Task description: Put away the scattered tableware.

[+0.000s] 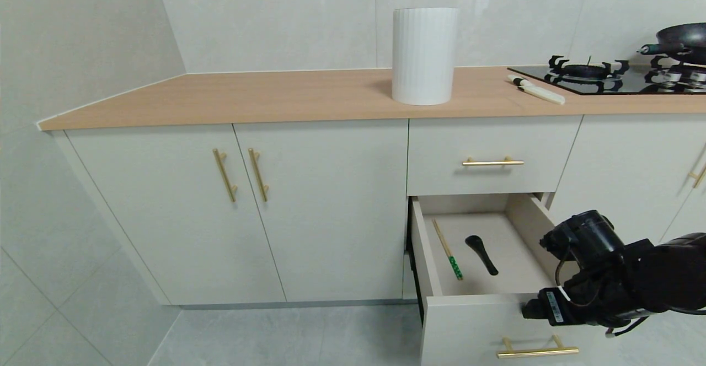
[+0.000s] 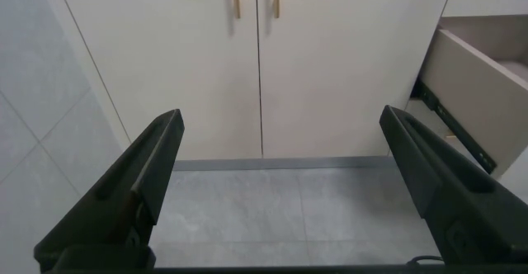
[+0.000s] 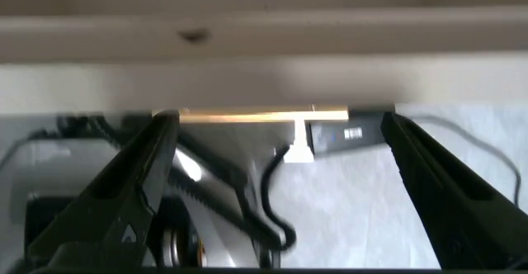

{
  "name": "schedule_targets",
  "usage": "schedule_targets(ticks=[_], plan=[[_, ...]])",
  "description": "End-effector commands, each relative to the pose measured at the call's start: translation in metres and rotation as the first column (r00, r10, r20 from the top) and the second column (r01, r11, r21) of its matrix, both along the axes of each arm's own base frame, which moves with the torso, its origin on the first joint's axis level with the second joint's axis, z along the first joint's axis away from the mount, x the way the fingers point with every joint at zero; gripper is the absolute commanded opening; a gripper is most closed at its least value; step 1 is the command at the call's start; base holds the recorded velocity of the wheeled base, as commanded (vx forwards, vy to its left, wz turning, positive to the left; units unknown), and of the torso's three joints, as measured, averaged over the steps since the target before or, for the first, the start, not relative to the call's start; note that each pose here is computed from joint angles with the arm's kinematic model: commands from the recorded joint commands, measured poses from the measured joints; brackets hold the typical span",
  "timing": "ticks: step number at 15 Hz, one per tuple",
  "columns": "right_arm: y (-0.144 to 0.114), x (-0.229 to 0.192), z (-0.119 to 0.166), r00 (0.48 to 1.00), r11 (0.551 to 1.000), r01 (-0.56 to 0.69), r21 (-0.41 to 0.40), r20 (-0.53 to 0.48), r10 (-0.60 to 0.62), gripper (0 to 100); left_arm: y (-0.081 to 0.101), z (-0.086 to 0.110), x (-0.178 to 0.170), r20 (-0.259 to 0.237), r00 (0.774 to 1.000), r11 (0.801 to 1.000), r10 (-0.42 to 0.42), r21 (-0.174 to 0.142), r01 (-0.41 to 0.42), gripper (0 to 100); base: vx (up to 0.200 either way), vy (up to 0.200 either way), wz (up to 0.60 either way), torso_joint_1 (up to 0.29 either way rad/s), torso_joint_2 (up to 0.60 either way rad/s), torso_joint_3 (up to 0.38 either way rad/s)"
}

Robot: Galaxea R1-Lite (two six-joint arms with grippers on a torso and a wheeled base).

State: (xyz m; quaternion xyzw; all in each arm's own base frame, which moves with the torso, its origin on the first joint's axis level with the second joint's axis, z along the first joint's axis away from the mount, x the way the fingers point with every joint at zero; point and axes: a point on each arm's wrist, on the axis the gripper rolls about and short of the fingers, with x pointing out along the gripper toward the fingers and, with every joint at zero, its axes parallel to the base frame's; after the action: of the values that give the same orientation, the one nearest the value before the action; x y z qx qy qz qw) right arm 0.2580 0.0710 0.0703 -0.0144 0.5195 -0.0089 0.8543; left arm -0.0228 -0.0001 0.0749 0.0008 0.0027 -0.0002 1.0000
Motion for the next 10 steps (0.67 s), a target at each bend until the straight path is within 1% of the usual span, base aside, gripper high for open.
schedule_targets(ticks=[1, 7, 10], plan=[[0.002, 0.008, -0.006, 1.000, 1.000, -0.005, -0.006, -0.006, 0.005, 100, 0.000, 0.000, 0.000, -0.001, 1.000, 1.000, 0.000, 0.000, 0.000, 100, 0.000, 0.000, 0.00, 0.000, 0.00, 0.000], [0.012, 0.043, -0.003, 0.998, 1.000, -0.010, 0.008, 0.056, 0.009, 100, 0.000, 0.000, 0.000, -0.001, 1.000, 1.000, 0.002, 0.000, -0.002, 100, 0.000, 0.000, 0.00, 0.000, 0.00, 0.000], [0.006, 0.067, -0.008, 0.998, 1.000, -0.002, -0.004, 0.069, 0.002, 100, 0.000, 0.000, 0.000, -0.001, 1.000, 1.000, 0.000, 0.001, 0.000, 100, 0.000, 0.000, 0.00, 0.000, 0.00, 0.000]])
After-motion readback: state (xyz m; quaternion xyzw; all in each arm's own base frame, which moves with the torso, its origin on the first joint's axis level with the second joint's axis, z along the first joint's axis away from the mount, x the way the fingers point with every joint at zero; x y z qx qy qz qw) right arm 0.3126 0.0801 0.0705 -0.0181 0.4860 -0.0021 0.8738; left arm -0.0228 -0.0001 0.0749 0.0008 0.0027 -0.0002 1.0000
